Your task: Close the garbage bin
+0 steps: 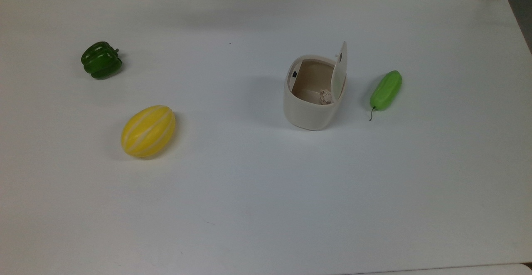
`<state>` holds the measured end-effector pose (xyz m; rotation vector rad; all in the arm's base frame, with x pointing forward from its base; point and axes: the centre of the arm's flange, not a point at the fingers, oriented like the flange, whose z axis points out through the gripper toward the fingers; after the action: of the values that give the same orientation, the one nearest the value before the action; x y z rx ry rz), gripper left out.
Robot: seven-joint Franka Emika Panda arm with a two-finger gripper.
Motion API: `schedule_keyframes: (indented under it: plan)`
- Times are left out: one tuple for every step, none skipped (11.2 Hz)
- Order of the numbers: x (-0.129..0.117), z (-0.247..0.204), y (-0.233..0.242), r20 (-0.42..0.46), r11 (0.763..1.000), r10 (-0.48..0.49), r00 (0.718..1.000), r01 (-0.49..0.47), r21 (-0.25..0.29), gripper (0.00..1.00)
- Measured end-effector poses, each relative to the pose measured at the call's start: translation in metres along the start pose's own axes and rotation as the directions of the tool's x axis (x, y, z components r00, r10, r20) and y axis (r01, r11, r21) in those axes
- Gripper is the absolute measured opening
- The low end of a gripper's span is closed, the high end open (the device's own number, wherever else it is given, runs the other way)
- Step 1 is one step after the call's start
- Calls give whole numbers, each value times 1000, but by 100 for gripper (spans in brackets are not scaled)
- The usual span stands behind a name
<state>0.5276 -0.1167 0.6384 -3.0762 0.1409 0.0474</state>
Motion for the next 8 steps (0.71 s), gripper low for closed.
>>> schedule_keyframes:
  plan:
    - [0, 0, 0, 0, 1000, 0, 1000, 0, 0, 100]
    - [0, 0, 3, 0, 1000, 6, 1000, -6, 0, 100]
    - [-1, 0, 8, -1, 1000, 15, 1000, -15, 1, 100]
    - [-2, 0, 11, -1, 1000, 22, 1000, -22, 1, 100]
    - [-1, 1, 12, 2, 1000, 22, 1000, -22, 1, 100]
    - [0, 3, 12, 6, 1000, 23, 1000, -23, 1, 100]
    - [1, 5, 12, 11, 1000, 23, 1000, -23, 1, 100]
    - [2, 7, 12, 14, 1000, 23, 1000, -23, 1, 100]
